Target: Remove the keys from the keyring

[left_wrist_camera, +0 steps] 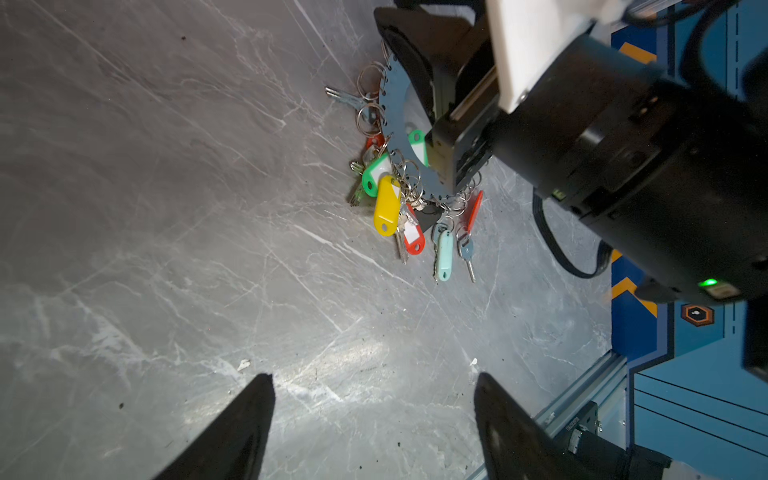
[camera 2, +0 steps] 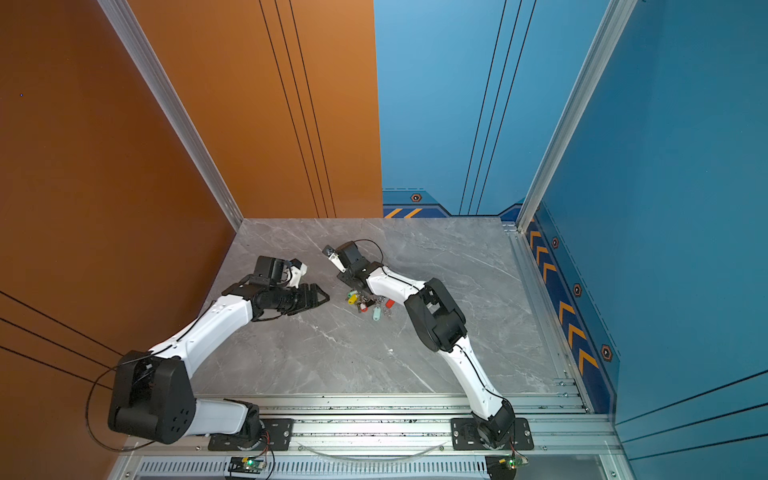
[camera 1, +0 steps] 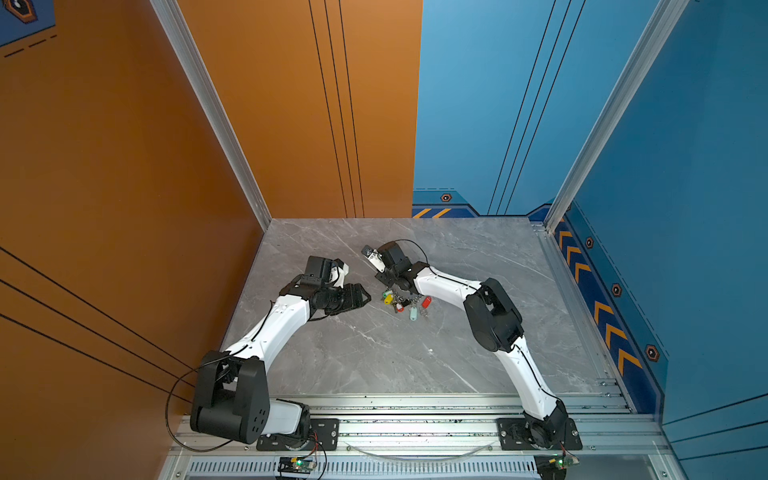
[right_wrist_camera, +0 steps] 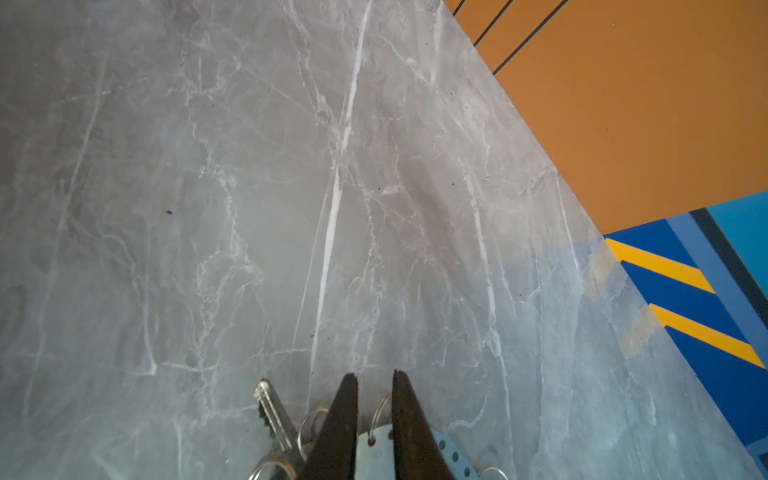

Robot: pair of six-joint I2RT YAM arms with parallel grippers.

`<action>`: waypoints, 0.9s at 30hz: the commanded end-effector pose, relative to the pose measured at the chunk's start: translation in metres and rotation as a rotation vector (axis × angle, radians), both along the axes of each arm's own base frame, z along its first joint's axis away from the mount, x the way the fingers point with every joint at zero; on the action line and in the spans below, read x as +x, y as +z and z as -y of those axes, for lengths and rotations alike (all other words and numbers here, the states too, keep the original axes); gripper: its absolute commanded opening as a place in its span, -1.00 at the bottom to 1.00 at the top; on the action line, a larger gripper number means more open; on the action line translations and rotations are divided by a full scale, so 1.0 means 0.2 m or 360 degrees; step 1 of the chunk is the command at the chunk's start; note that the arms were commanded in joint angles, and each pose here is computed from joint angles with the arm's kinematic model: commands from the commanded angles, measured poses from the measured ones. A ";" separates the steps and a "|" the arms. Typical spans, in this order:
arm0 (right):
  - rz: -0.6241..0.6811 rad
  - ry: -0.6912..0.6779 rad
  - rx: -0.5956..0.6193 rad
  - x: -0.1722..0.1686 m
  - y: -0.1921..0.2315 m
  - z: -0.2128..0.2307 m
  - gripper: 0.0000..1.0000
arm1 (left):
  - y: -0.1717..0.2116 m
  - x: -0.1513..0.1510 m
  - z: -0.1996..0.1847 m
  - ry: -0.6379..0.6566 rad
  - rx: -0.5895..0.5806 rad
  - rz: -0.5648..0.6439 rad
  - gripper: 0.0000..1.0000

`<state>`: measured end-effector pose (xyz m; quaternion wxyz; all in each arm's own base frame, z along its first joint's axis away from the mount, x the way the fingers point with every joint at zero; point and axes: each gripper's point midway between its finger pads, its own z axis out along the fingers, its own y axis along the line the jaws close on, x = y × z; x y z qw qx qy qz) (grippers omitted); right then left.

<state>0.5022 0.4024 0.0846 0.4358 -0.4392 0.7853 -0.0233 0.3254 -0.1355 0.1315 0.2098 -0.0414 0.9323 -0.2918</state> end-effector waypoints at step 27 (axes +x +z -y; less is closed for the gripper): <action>-0.0586 0.0418 -0.0135 -0.60 -0.09 0.40 0.64 | -0.01 -0.05 0.04 -0.0100 -0.0058 -0.0050 0.57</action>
